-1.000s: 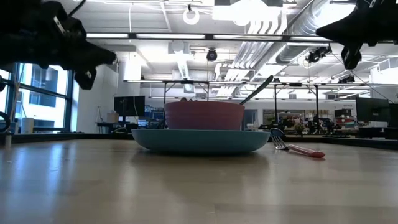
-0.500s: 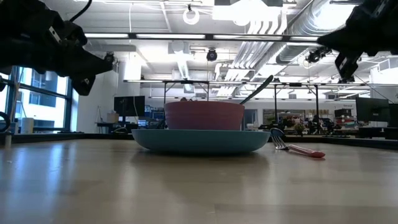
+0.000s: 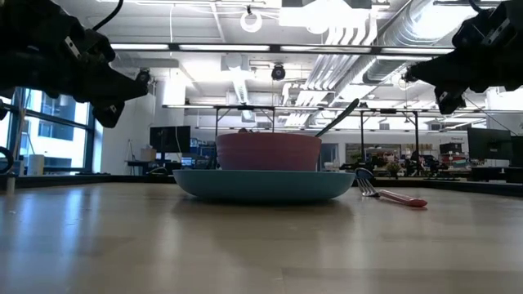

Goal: Set table place
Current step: Return to Home Position

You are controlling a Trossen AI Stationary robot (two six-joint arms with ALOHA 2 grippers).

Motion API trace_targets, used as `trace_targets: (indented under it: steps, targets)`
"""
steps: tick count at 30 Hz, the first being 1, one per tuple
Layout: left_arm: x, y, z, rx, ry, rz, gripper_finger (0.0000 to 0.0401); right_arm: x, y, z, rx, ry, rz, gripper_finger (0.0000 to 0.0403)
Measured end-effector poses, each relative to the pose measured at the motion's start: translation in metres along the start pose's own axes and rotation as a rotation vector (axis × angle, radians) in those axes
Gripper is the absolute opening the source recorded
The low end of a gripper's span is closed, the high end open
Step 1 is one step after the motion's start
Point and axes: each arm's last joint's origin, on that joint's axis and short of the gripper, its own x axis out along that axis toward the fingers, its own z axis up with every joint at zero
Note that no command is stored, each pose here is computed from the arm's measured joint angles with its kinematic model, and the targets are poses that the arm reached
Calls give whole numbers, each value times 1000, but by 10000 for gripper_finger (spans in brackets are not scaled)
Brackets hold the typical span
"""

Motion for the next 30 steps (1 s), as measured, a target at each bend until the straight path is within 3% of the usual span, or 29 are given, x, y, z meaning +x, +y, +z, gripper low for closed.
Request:
trace_targets:
  steps: [6,20,25,30]
  targets:
    - [0,1,-3,-4,28,10,0,0,0,0,-56,2,0,0]
    - [-2,1,-4,-6,41,18,1,0,0,0,139,4,4,0]
    - [-12,-2,-1,3,-14,-3,1,1,0,-1,143,-28,17,0]
    - [-23,-6,9,22,-156,-32,1,1,0,-2,143,-32,20,0]
